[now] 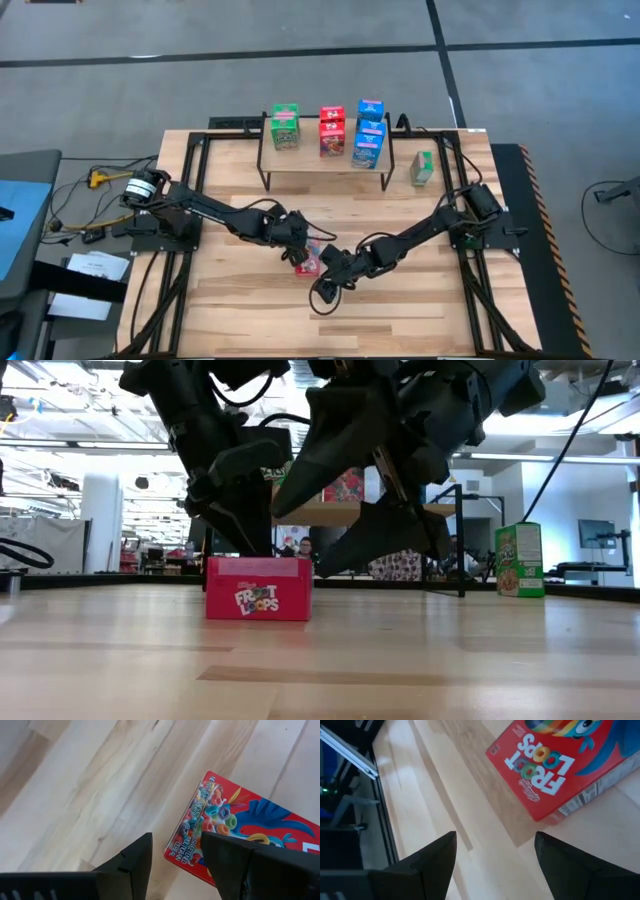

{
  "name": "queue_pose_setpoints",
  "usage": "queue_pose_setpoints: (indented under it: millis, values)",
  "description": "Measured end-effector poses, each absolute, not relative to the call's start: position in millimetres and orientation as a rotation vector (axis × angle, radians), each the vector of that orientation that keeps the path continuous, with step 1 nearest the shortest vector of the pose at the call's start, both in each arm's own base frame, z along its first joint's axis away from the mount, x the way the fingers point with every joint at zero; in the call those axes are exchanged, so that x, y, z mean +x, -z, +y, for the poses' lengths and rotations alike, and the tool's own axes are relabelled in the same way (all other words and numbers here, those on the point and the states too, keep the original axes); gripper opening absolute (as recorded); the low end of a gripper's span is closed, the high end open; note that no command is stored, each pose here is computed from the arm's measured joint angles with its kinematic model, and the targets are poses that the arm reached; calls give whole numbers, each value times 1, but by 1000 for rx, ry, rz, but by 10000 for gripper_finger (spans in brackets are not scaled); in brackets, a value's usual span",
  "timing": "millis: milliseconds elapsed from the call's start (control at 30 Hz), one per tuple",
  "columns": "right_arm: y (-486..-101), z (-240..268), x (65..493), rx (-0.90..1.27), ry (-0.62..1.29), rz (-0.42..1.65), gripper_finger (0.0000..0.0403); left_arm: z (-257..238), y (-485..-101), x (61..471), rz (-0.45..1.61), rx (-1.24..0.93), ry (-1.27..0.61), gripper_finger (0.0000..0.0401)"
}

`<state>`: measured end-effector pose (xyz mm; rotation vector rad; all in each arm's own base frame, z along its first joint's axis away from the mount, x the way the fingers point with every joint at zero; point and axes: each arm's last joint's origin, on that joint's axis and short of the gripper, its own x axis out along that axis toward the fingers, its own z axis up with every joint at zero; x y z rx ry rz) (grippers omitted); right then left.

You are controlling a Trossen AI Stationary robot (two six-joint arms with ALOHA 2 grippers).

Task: Stack cereal on shelf
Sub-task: Put the red cereal box on the shelf aligned with the other red cereal box

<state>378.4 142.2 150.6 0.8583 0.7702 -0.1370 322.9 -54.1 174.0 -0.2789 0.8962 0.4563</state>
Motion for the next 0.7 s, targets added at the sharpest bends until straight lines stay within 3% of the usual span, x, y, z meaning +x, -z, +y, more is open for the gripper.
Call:
queue_pose_setpoints:
  millis: [233, 700]
  values:
    - [-154, 142, 381, 885, 136, 726, 294, -58, -175, 322, 886, -302, -472, 149]
    - [-154, 147, 380, 929, 167, 704, 294, -59, -199, 328, 972, -120, -424, 108]
